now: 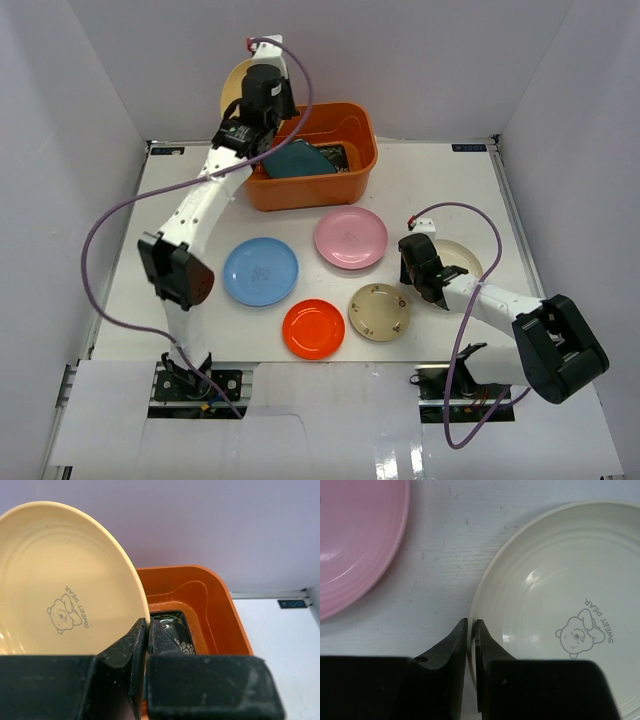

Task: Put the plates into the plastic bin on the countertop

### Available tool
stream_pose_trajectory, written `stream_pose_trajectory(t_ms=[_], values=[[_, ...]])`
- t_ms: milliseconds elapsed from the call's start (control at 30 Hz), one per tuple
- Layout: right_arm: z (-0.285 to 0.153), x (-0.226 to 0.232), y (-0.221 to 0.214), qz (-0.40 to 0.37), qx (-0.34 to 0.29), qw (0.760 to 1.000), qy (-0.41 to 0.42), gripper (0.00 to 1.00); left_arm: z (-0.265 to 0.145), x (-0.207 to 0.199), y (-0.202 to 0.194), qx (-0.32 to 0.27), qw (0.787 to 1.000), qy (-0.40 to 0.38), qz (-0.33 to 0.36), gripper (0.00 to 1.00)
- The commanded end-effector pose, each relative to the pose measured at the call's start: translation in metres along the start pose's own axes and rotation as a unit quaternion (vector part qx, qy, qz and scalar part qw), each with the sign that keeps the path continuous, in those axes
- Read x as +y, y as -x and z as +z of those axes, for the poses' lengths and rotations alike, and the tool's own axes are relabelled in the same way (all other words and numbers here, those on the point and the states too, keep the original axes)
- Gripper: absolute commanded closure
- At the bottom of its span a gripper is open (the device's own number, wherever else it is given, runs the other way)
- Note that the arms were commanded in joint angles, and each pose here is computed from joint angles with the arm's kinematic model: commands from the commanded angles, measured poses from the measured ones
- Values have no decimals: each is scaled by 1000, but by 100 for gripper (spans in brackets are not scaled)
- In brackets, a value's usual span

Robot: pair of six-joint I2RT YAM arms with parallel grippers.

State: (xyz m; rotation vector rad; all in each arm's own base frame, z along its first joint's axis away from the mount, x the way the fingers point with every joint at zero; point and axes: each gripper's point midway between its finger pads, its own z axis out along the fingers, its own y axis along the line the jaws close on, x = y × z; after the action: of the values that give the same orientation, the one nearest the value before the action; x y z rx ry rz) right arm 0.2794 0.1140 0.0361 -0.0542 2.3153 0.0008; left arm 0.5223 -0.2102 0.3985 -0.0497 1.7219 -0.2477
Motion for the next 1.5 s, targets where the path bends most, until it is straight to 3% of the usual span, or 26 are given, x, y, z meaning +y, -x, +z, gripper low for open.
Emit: stream_pose_trajectory(t_ms=[0, 200, 533, 600, 700, 733, 800, 900, 1067, 1200, 1233, 1267, 1300, 1333, 1367, 1400, 1467], values=[[-5, 15, 22, 25, -30, 999, 36, 92, 36, -20, -34, 33, 995, -33, 85, 100], [-12, 15, 33, 28, -51, 997, 43, 92, 88, -52, -94, 69, 986, -108, 110, 100], [-17, 20, 44, 32, -66, 996, 55, 92, 108, -72, -166, 125, 974, -168, 81, 100], [-20, 20, 53, 35, -75, 995, 55, 92, 107, -70, -173, 134, 974, -166, 81, 79], [-22, 22, 66, 36, -90, 994, 57, 92, 100, -73, -153, 117, 975, -172, 75, 36], [-24, 24, 74, 38, -98, 993, 58, 92, 98, -74, -144, 108, 977, -170, 73, 29], [-26, 27, 84, 40, -105, 992, 61, 92, 90, -75, -120, 87, 979, -171, 70, 18], [-33, 32, 106, 46, -128, 988, 69, 92, 76, -78, -89, 63, 980, -176, 68, 14], [-51, 36, 147, 45, -170, 982, 72, 92, 44, -76, -40, 29, 983, -174, 49, 11], [-76, 50, 202, 29, -224, 970, 95, 92, -13, -63, 16, -6, 988, -154, -2, 11], [-71, 53, 206, 18, -217, 972, 91, 92, -24, -59, 16, -1, 988, -151, -9, 11], [-82, 58, 233, 19, -239, 966, 94, 92, -26, -46, -11, 30, 991, -129, -10, 11], [-83, 60, 244, 5, -244, 966, 90, 92, -55, -38, 8, 13, 992, -122, -25, 11], [-84, 68, 265, 1, -253, 963, 90, 92, -65, -27, 2, 18, 994, -108, -30, 11], [-85, 73, 275, -8, -260, 961, 93, 92, -68, -3, -45, 61, 996, -67, -22, 11], [-87, 77, 284, -32, -268, 958, 94, 92, -97, 9, -29, 37, 997, -59, -33, 11], [-93, 103, 311, -67, -294, 944, 134, 92, -118, 39, -59, 55, 998, -19, -34, 9]])
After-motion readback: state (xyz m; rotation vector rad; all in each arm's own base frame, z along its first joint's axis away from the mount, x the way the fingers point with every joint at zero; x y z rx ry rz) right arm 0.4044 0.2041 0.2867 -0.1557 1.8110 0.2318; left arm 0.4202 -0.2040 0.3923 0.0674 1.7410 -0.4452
